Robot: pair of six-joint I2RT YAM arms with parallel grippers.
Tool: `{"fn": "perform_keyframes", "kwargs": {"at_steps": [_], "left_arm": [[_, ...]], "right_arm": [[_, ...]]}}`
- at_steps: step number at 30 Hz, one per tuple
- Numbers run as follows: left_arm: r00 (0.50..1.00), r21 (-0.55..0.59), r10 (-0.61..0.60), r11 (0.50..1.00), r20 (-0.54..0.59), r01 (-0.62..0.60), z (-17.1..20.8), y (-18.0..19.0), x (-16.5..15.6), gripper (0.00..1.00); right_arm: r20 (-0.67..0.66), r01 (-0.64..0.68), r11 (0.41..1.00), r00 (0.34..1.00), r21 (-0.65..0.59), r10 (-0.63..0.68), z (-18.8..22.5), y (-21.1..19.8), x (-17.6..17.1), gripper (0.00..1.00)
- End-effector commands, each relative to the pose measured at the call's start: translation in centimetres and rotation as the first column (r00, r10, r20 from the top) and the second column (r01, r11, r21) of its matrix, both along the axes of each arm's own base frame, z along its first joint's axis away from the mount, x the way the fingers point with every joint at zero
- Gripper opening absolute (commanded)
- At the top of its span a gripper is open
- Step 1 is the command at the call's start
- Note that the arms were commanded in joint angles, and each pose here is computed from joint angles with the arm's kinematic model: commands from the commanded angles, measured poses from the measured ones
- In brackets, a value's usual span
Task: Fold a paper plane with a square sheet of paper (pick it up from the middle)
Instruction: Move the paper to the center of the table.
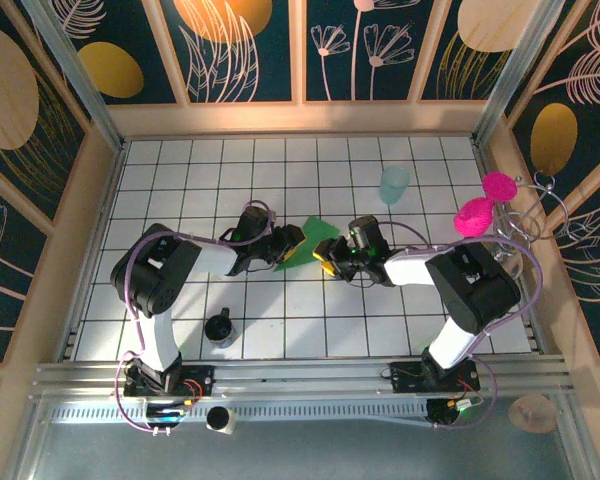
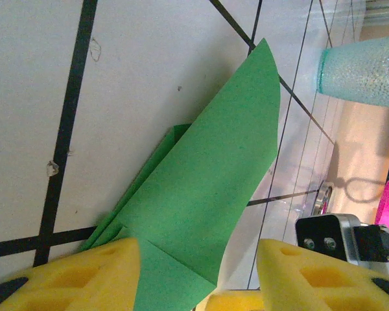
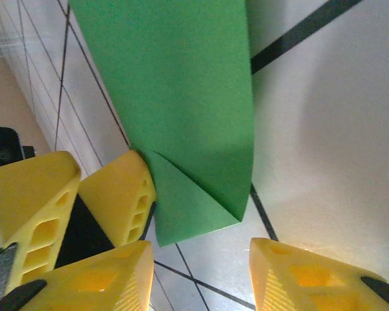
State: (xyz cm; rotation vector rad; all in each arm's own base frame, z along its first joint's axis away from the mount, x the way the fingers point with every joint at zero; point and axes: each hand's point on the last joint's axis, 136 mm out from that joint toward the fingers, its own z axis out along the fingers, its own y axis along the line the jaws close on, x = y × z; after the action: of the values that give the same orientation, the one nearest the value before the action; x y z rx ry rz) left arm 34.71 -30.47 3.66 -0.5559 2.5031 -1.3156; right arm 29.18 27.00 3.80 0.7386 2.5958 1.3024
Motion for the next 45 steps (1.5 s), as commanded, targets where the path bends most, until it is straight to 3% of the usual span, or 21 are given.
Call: {"fn": "perform_keyframes", "kwargs": {"at_steps": [1,20,37,45], "left_arm": [[0.995,0.064,-0.005,0.998,-0.095,0.011,-3.0,0.5,-1.5,0.52],[0.996,0.063,-0.006,0.998,-0.091,0.011,-2.9,0.6,-1.5,0.55],[0.996,0.074,0.002,0.997,-0.088,0.004,-2.9,0.7,-1.3,0.56],[0.996,0.073,-0.001,0.997,-0.085,0.007,-2.6,0.6,-1.3,0.57]], "right_arm": [[0.013,-0.002,0.999,1.000,0.038,0.002,0.6,0.8,0.7,0.43],[0.116,0.030,0.996,0.992,0.089,-0.041,1.6,0.8,2.4,0.30],[-0.027,0.077,0.996,0.997,-0.052,-0.079,-1.4,-0.8,0.9,0.33],[-0.033,0.079,0.995,0.996,-0.062,-0.081,-1.9,-0.8,1.3,0.27]]}}
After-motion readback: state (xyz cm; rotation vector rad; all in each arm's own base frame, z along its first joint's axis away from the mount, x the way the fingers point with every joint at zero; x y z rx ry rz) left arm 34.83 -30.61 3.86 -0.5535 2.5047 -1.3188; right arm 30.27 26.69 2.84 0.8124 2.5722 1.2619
